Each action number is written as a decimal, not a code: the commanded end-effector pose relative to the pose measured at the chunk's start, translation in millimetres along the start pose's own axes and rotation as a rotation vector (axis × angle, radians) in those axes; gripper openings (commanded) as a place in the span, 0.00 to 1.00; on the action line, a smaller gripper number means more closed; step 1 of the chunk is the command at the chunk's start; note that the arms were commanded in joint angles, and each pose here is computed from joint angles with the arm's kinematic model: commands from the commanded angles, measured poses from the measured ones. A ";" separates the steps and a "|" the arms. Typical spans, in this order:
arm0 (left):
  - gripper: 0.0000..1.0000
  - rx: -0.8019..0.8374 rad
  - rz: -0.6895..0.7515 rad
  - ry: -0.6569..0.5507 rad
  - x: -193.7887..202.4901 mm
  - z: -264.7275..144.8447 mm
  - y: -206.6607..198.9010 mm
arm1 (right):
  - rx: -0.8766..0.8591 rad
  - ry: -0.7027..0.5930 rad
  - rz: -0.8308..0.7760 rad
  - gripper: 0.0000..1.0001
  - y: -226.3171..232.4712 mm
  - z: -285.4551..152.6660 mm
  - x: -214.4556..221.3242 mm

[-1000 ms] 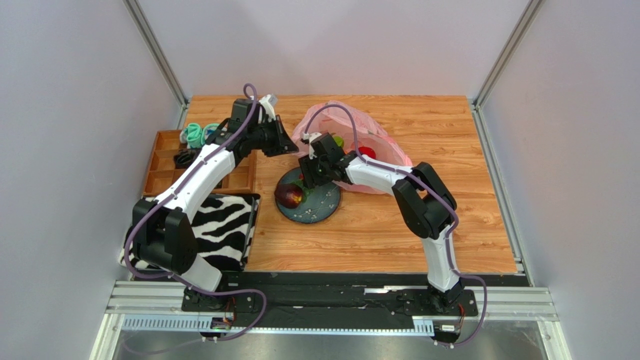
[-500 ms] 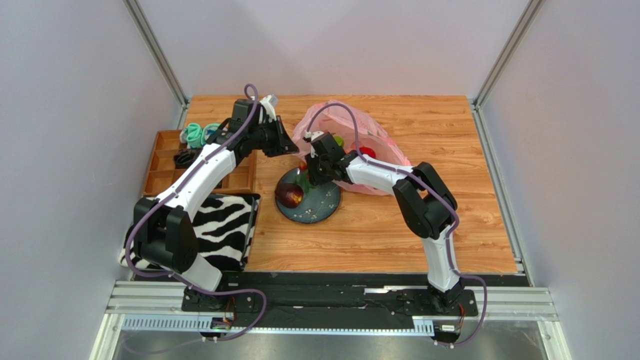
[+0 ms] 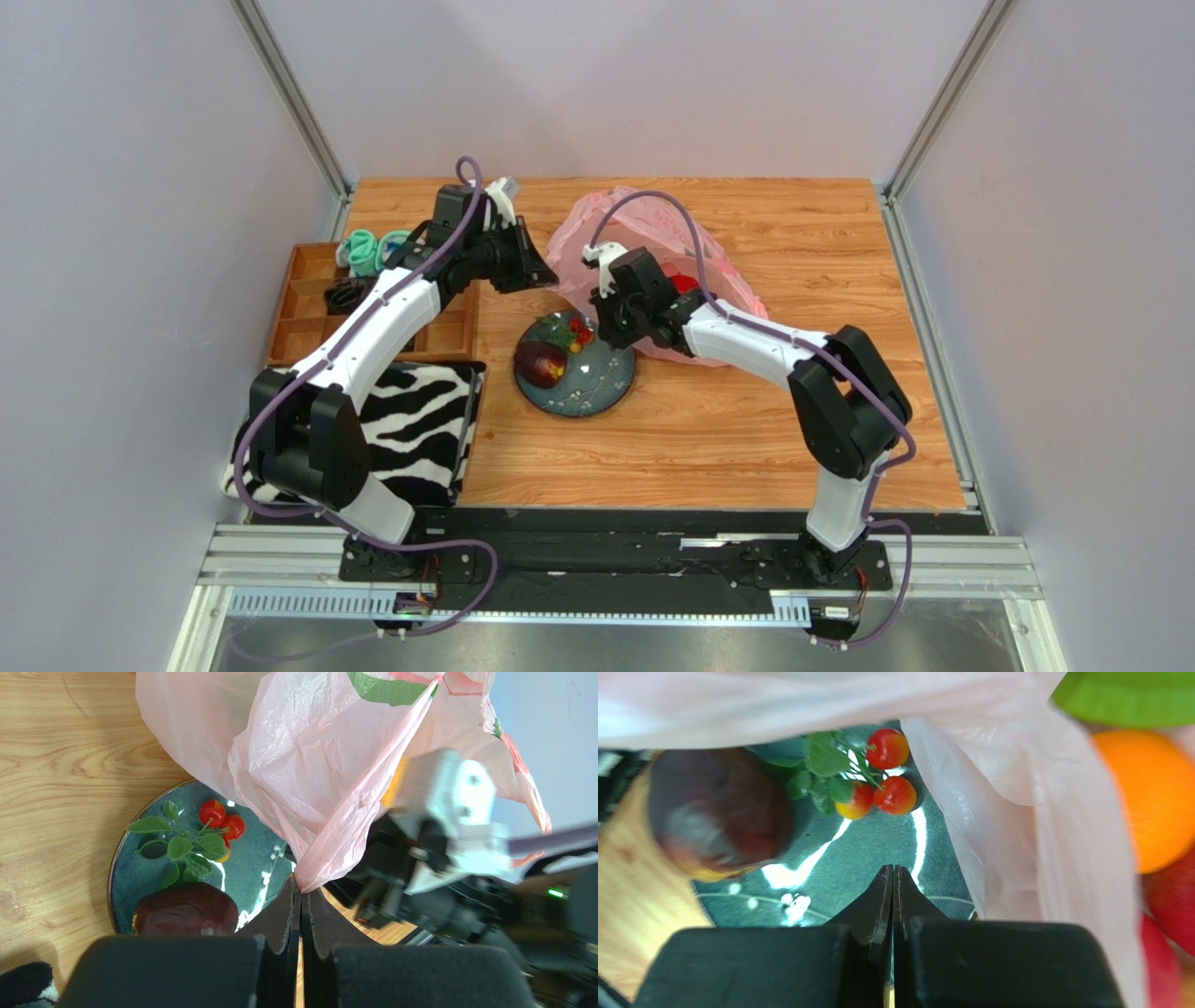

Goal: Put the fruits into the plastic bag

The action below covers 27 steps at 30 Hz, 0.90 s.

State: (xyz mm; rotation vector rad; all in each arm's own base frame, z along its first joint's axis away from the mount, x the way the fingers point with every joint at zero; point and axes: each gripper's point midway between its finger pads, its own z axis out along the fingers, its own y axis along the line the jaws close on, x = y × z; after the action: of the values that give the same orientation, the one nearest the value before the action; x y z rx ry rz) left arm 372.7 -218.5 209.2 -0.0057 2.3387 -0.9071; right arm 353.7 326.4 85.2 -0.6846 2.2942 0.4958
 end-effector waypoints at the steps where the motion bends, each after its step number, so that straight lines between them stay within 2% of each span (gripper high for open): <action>1: 0.00 0.056 0.025 -0.060 -20.5 -10.3 -22.8 | -0.031 -0.099 -0.034 0.00 6.1 -18.4 -28.0; 3: 0.00 0.057 0.025 -0.059 -20.4 -10.4 -23.0 | -0.049 -0.103 -0.012 0.01 10.1 -15.0 -31.7; 6: 0.00 0.056 0.023 -0.057 -18.7 -11.0 -22.4 | -0.087 -0.099 0.013 0.10 17.8 -4.3 -36.9; 7: 0.00 0.054 0.021 -0.056 -18.1 -11.1 -21.8 | -0.098 -0.099 0.030 0.22 21.4 -1.1 -37.8; 10: 0.00 0.057 0.022 -0.053 -15.4 -11.4 -21.2 | -0.112 -0.098 0.058 0.45 24.3 13.9 -41.2; 13: 0.00 0.062 0.038 -0.050 -15.7 -10.7 -21.5 | -0.114 -0.094 0.078 0.55 24.9 26.3 -43.3; 17: 0.00 0.061 0.040 -0.040 -14.6 -7.0 -19.0 | -0.046 -0.097 0.134 0.57 14.2 40.3 -46.3; 22: 0.00 0.073 0.038 -0.036 -13.1 -4.3 -19.3 | 0.082 -0.096 0.165 0.56 -7.4 57.8 -42.6; 27: 0.00 0.065 0.037 -0.041 -13.9 -6.2 -16.5 | 0.177 -0.037 0.086 0.54 -15.2 65.7 -23.3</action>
State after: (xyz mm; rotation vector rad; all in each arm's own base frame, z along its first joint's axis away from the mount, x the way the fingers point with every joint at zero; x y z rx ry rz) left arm 372.3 -221.8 212.6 0.0126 2.3259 -0.9337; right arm 399.9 361.5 54.1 -0.4988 2.3352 0.4788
